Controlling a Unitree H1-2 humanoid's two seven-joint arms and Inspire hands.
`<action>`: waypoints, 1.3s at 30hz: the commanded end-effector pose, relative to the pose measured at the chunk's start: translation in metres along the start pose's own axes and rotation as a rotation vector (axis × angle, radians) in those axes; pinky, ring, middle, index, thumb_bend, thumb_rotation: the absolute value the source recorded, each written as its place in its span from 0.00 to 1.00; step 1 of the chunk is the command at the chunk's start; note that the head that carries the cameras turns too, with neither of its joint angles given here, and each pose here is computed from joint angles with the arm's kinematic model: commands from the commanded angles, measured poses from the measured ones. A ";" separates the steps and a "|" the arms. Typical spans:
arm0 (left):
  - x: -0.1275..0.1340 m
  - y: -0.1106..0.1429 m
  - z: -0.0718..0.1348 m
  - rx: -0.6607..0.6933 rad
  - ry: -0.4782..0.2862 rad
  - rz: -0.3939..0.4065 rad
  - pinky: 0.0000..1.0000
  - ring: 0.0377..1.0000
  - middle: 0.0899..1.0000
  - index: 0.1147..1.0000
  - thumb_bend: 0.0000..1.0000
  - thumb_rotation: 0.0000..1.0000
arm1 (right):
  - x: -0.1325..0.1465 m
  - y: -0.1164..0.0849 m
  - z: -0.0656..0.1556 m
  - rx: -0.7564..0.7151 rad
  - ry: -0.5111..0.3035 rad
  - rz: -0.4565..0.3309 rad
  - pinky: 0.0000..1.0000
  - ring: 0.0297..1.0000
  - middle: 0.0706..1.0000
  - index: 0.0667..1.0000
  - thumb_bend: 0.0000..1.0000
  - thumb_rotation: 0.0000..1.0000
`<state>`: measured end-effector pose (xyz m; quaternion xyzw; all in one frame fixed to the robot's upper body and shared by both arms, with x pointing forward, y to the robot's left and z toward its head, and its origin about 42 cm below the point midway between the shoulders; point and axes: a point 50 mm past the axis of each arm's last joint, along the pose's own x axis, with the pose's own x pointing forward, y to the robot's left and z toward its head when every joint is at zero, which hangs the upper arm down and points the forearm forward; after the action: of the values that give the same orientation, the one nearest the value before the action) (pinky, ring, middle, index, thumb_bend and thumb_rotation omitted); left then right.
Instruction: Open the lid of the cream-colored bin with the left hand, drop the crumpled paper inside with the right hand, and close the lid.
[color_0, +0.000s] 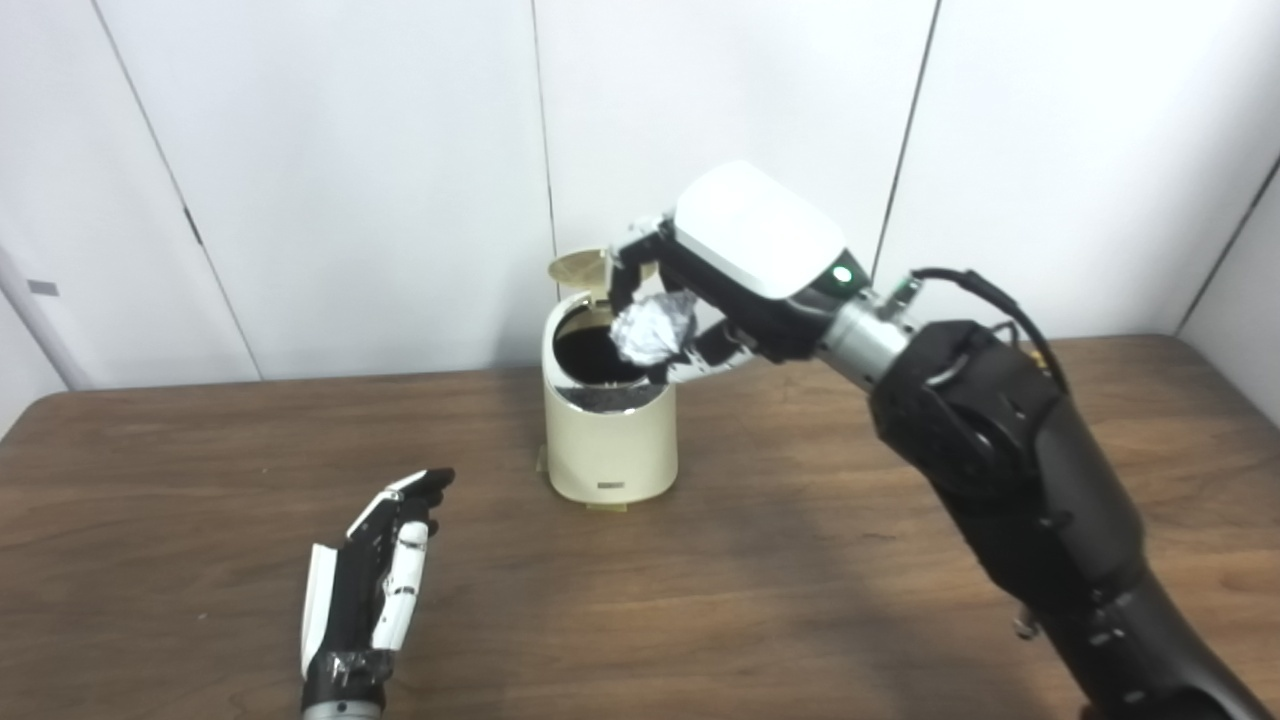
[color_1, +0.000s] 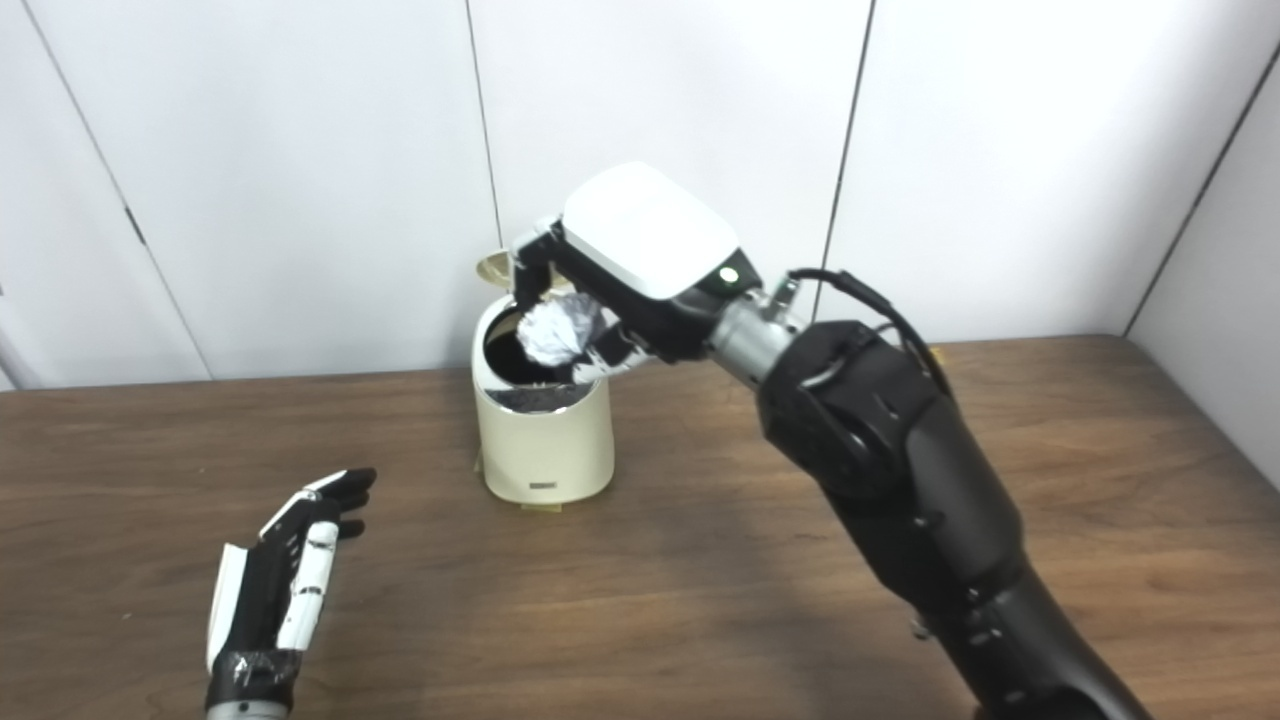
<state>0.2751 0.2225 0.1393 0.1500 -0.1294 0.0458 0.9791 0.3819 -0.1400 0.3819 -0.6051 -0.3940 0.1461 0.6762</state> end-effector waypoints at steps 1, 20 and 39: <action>0.011 -0.001 0.012 -0.012 -0.083 0.022 0.73 0.79 0.78 0.75 0.36 0.93 | 0.013 -0.020 0.000 -0.032 -0.016 -0.062 0.30 0.38 0.52 0.43 0.51 0.00; 0.007 -0.005 0.013 -0.029 -0.086 0.032 0.74 0.79 0.77 0.75 0.34 0.93 | 0.061 0.032 -0.015 -0.008 0.066 0.039 0.32 0.41 0.53 0.42 0.51 0.00; 0.006 -0.004 0.013 -0.014 -0.084 0.028 0.74 0.78 0.77 0.74 0.35 0.93 | 0.057 0.085 -0.036 -0.117 0.057 -0.050 0.40 0.46 0.53 0.39 0.51 0.00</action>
<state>0.2733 0.2177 0.1388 0.1440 -0.1378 0.0510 0.9786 0.4602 -0.1056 0.2983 -0.6291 -0.3695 0.1178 0.6737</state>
